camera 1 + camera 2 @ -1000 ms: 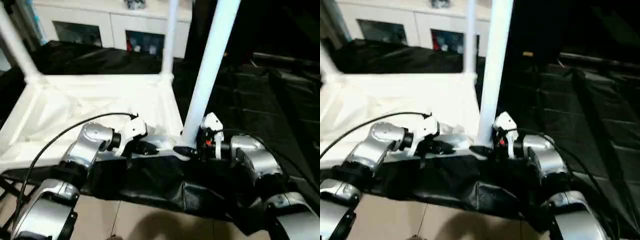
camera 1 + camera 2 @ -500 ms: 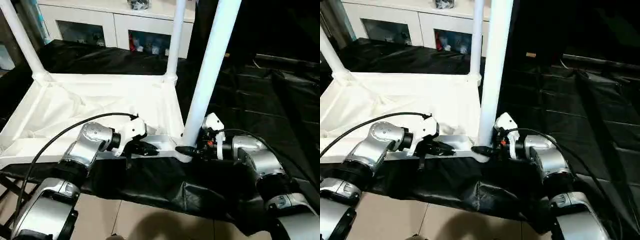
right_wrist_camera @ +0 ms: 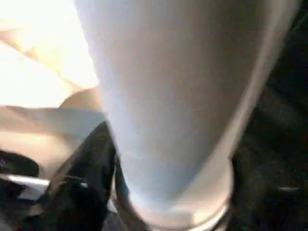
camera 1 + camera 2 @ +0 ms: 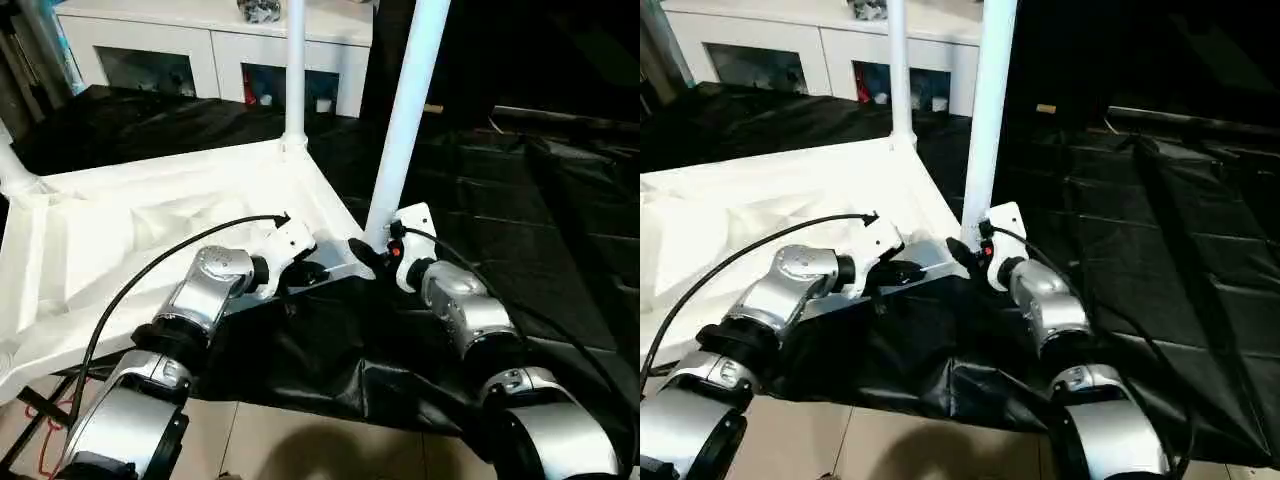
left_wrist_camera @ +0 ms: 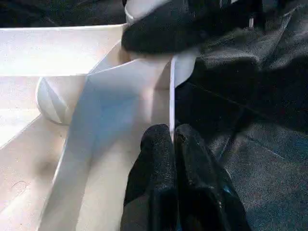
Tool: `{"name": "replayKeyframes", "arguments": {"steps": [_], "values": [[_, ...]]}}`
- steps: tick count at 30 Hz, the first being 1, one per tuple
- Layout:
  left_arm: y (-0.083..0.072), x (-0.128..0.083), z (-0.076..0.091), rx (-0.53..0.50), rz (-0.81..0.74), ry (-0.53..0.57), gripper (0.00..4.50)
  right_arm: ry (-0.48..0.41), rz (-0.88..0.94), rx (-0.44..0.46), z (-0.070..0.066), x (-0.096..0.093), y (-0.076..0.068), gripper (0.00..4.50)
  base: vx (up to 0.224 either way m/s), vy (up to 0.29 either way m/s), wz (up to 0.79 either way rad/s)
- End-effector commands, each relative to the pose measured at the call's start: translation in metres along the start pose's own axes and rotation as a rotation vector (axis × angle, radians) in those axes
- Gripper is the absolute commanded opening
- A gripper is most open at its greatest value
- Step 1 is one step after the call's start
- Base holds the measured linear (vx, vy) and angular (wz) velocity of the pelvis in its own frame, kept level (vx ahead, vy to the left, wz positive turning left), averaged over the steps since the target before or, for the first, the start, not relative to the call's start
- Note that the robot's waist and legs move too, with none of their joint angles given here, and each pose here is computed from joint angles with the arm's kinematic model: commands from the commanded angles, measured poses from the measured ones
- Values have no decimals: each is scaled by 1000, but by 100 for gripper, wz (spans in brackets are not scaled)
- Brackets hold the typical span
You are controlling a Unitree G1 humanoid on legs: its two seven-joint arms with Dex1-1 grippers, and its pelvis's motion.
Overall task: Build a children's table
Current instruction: Rotate leg to tighten
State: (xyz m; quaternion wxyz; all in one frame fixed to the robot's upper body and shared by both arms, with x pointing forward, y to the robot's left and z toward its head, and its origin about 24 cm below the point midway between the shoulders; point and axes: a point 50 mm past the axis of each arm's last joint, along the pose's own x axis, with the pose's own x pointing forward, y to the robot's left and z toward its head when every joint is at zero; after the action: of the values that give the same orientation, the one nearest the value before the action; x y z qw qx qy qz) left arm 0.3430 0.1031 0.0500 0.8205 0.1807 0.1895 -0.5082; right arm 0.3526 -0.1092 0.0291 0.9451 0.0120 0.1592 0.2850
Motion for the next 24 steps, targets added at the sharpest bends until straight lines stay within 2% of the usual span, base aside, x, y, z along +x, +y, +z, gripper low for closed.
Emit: {"name": "replayKeyframes", "arguments": {"steps": [1,2,5,6,8,9,10,12,13,15,21,22,24], "values": [[-18,19,21,37,-73,-86,0,70,161,0,-14,12,33,372,0,0,0],[-17,16,19,47,-86,-92,0,66,194,-33,-12,10,32,384,0,0,0],[-16,11,17,67,-107,-95,0,48,261,-56,-9,7,32,403,0,0,0],[-14,7,14,80,-128,-86,0,32,351,-81,-7,2,31,403,0,0,0],[-13,5,12,81,-136,-79,0,28,394,-95,-6,-1,31,403,0,0,0],[-11,-2,6,82,-172,-68,0,29,506,-132,-6,-10,31,403,0,0,0],[-10,-5,4,87,-185,-63,0,29,545,-143,-5,-14,31,403,0,0,0],[-10,-6,3,89,-193,-61,0,31,560,-142,-5,-16,30,403,0,0,0],[-8,-13,0,99,-232,-47,0,36,621,-128,-4,-23,26,403,0,0,0],[-8,-17,-2,98,-256,-38,0,47,650,-130,-5,-28,24,378,0,0,0],[-7,-22,-5,96,-283,-28,0,83,730,-134,-7,-37,22,358,0,0,0],[-6,-24,-6,94,-286,-25,0,93,746,-136,-8,-40,21,334,0,0,0],[-4,-26,-7,94,-291,-18,0,102,763,-139,-8,-42,21,329,0,0,0]]}}
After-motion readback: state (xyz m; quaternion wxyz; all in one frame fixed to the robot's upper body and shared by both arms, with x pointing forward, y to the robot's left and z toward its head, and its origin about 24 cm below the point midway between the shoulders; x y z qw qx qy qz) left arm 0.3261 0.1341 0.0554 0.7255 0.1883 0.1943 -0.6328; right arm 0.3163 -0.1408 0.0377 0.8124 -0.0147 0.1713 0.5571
